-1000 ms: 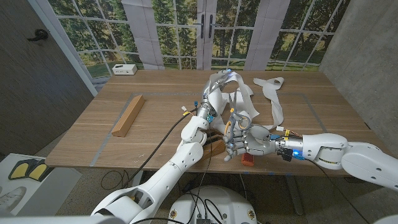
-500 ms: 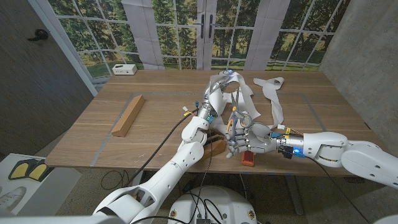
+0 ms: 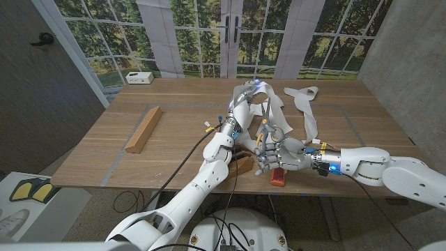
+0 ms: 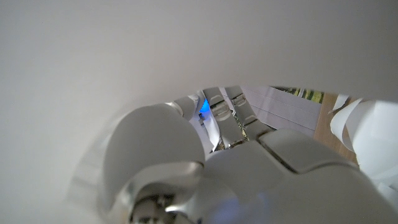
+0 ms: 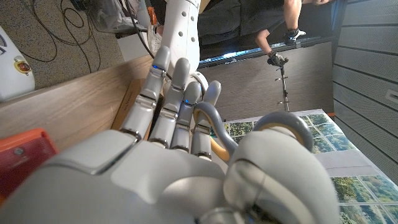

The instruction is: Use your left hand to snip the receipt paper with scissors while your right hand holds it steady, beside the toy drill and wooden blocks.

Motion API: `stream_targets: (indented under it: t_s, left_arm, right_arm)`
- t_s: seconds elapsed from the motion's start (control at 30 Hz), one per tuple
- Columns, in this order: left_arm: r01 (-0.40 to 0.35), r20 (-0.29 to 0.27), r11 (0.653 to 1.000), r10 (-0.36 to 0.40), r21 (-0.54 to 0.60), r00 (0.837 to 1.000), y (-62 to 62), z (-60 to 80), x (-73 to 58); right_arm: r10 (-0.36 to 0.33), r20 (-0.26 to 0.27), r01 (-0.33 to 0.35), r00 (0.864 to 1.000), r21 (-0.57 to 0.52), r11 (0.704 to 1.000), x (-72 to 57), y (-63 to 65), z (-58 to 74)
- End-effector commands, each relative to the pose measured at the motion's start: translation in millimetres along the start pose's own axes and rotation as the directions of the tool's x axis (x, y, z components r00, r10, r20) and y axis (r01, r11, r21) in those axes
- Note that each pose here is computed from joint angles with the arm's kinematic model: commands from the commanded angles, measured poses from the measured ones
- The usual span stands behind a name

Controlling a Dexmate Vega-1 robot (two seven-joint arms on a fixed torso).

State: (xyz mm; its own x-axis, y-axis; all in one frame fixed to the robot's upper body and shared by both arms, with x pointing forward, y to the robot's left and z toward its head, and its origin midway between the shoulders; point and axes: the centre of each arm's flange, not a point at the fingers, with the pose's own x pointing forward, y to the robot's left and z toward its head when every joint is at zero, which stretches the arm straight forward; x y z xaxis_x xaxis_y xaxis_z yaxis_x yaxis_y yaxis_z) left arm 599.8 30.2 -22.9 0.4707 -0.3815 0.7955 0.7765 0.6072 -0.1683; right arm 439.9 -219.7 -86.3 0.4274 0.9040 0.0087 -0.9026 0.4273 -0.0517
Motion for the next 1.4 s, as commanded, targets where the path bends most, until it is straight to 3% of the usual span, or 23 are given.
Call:
stream_targets:
  t_s: [0.03, 0.2, 0.37, 0.87, 1.1, 1.4]
  left_arm:
    - [0.007, 0.002, 1.000, -0.007, 0.005, 1.000, -0.2, 2.2, -5.9]
    - [0.014, -0.001, 1.000, -0.014, 0.008, 1.000, 0.4, 0.6, -8.8]
    - [0.022, -0.018, 0.995, -0.024, -0.097, 1.000, 1.1, -0.6, -12.6]
    - [0.038, -0.016, 0.990, -0.041, -0.132, 0.999, 8.7, 5.3, -20.4]
    - [0.053, -0.012, 0.990, -0.055, -0.133, 0.998, 11.1, 8.4, -22.5]
    - [0.078, -0.017, 0.985, -0.081, -0.156, 0.997, 8.4, 9.0, -21.1]
  right_arm:
    - [-0.013, 0.017, 0.013, 1.000, 0.009, 1.000, -2.7, -8.0, 0.2]
    - [-0.014, 0.030, 0.013, 0.999, 0.022, 1.000, -0.8, -10.7, 0.2]
    - [-0.015, 0.018, 0.014, 1.000, 0.033, 0.999, 1.5, -12.8, -0.9]
    - [-0.022, 0.030, 0.021, 0.999, 0.030, 0.999, 6.6, -15.5, 0.9]
    - [-0.042, 0.056, 0.041, 0.998, 0.024, 0.999, 0.8, -17.7, 7.5]
    - [-0.027, 0.045, 0.026, 0.999, 0.014, 1.000, 4.6, -15.2, 8.4]
